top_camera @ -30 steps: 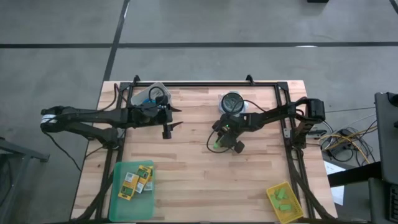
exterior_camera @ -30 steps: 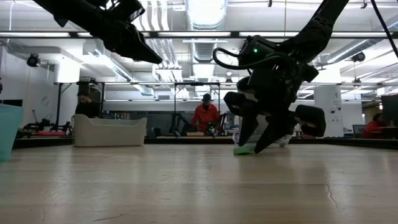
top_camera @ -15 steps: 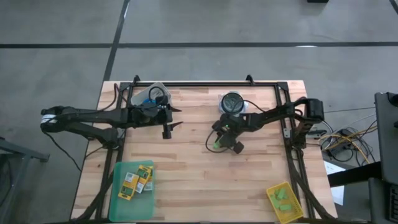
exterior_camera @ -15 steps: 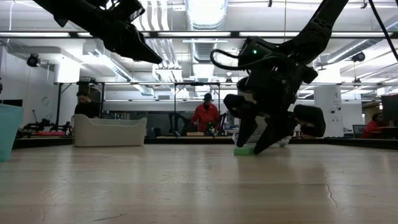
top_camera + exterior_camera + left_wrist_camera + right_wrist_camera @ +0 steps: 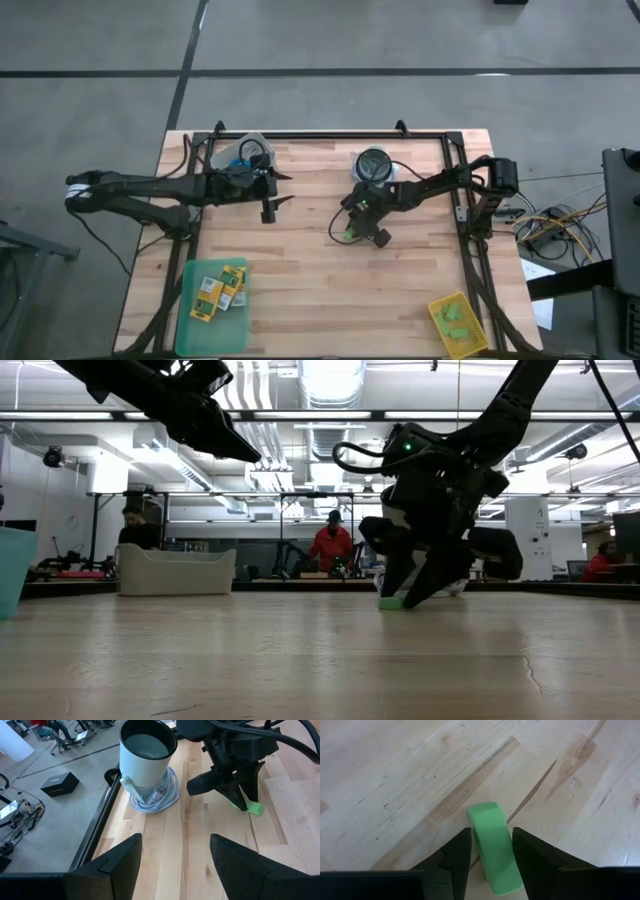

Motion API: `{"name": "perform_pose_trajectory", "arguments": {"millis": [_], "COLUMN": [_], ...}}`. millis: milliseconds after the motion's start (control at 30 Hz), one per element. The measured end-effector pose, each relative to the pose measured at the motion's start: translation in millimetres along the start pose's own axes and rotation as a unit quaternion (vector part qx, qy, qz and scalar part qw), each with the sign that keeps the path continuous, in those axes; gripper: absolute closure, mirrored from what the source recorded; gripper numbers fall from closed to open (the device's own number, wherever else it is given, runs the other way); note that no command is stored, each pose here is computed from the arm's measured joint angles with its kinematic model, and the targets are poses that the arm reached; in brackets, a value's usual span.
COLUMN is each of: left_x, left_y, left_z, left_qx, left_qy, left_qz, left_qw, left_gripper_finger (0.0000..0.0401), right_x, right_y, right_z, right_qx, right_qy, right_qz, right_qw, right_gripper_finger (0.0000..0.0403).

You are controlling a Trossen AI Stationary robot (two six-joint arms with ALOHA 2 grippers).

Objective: Pick & Place School Supplies
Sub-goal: Put the green eraser into the yellow bin

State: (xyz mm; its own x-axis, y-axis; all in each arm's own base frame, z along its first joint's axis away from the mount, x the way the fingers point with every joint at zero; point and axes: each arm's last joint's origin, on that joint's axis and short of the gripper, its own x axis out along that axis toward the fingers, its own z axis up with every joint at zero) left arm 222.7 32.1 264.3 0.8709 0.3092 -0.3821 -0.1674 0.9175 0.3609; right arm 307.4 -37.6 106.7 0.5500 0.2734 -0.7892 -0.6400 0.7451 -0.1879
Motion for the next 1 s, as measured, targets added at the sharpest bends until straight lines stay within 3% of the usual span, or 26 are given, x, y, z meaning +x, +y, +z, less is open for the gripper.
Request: {"name": "perform_pose_trajectory", "arguments": {"millis": [333, 1000], "left_x": [0.0, 0.0], "left_y": [0.0, -0.1], "left_z": [0.0, 0.0], "left_qx": [0.000, 0.000], "left_qy": [0.000, 0.000], "left_qz": [0.000, 0.000], "left_qw": [1.000, 1.000], "left_gripper_finger": [0.0160, 0.0160], "right_x": [-3.9, -51.8], "right_y": [-0.7, -6.4], "right_z": [2.0, 30.6], "right_qx": [0.000, 0.003], "right_qy": [0.003, -0.051], "right_qz": [-0.012, -0.089], "right_qw": [1.000, 0.995], "right_gripper_finger": [0.0326, 0.0364]}}
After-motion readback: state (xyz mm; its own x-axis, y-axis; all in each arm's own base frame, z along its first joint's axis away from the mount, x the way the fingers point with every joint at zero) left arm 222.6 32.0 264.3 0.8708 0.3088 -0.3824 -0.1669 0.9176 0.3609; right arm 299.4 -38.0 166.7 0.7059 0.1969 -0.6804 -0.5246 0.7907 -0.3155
